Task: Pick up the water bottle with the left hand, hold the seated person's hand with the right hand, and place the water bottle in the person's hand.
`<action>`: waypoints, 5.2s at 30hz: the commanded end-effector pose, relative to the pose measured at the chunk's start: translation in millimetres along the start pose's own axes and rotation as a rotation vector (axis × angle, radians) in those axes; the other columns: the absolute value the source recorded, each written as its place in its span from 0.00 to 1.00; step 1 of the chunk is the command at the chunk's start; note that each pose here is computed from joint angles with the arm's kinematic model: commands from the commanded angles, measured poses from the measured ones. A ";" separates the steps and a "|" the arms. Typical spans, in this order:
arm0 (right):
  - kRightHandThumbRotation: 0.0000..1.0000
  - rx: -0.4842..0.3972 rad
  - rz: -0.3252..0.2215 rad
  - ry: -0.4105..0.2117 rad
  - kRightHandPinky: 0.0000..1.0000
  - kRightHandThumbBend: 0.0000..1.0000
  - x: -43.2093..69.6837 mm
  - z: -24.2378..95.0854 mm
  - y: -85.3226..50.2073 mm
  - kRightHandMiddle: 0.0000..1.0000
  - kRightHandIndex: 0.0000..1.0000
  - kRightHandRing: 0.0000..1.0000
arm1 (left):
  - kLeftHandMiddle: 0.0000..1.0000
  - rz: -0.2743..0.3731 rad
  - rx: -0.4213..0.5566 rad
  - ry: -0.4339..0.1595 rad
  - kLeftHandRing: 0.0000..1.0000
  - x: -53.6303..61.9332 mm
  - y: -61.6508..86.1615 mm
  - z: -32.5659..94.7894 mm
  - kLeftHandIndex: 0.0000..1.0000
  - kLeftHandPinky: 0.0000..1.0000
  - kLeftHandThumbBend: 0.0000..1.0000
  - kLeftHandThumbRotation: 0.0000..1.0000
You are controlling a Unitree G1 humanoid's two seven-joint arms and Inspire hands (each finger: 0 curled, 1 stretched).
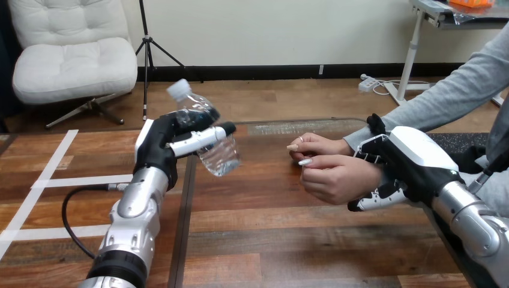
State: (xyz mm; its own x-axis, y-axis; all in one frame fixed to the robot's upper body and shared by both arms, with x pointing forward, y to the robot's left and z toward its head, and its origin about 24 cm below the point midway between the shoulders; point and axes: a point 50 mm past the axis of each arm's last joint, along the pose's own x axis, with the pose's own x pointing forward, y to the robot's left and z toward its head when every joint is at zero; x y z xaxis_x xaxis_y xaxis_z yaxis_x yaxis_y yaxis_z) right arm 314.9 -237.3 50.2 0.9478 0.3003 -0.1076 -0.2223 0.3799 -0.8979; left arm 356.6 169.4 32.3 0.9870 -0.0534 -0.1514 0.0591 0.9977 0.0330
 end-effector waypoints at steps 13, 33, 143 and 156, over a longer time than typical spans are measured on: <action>0.00 0.013 -0.067 -0.089 0.36 0.78 21.9 28.0 -20.2 0.45 0.46 0.39 | 0.36 -0.018 0.140 -0.181 0.30 17.8 -14.2 56.0 0.40 0.26 0.71 0.00; 0.00 0.013 -0.072 -0.098 0.38 0.78 25.7 34.4 -18.8 0.46 0.46 0.41 | 0.38 -0.004 0.273 -0.185 0.33 18.1 -20.9 58.1 0.41 0.27 0.74 0.00; 0.00 0.028 -0.072 -0.135 0.36 0.77 47.8 60.8 -16.3 0.45 0.45 0.40 | 0.37 -0.122 0.341 -0.230 0.32 22.2 -53.2 65.0 0.40 0.27 0.74 0.00; 0.00 0.030 -0.071 -0.135 0.35 0.76 48.5 60.7 -16.0 0.45 0.45 0.39 | 0.36 -0.141 0.339 -0.246 0.30 21.4 -58.3 65.9 0.39 0.26 0.75 0.00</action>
State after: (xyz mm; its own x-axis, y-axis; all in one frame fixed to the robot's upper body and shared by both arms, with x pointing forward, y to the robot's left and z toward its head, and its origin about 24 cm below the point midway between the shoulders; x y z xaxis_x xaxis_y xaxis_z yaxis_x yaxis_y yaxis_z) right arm 330.8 -190.1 48.9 0.9293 0.3525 -0.1102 -0.2586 0.4082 -0.8755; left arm 367.0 124.0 46.8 0.9796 -0.1730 -0.1024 0.1973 0.9246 0.3258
